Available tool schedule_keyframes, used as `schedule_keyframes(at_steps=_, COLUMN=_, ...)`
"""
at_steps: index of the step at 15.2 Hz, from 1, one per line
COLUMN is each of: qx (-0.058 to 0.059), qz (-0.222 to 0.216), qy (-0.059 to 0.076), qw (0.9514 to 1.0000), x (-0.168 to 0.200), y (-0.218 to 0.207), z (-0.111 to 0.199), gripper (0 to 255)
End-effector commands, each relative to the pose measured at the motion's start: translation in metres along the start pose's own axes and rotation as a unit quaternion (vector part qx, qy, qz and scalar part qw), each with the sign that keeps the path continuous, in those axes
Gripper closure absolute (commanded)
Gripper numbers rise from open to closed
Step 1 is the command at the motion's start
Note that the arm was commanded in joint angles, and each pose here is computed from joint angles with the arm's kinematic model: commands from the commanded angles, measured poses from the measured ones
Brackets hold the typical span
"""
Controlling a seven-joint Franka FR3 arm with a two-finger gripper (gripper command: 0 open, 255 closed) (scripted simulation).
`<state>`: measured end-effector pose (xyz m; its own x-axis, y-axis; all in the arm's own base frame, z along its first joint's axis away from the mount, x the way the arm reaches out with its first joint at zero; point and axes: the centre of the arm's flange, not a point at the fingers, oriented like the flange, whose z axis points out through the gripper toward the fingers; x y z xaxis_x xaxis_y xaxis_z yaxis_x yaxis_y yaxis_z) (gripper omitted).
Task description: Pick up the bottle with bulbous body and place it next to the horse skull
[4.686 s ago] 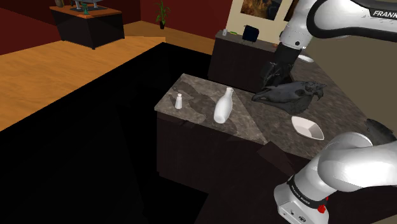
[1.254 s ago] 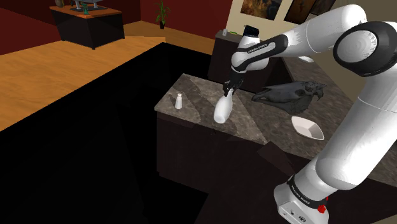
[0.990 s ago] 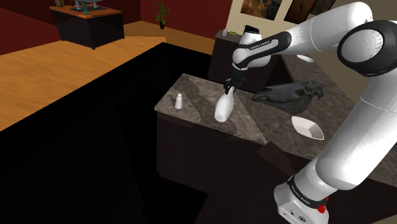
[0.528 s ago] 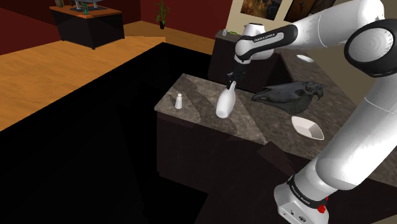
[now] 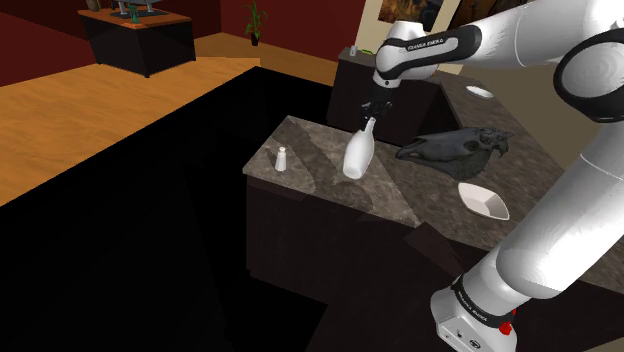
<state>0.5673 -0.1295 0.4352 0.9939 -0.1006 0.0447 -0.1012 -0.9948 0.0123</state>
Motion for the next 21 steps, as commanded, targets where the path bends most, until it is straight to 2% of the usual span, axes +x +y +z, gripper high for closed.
schedule_keyframes(at_steps=1, qx=0.0, qz=0.0, qy=0.0, qw=1.0, x=0.002, y=-0.001, z=-0.011, gripper=255)
schedule_keyframes(at_steps=21, qx=0.0, qz=0.0, qy=0.0, qw=1.0, x=0.007, y=0.0, z=-0.117, gripper=255)
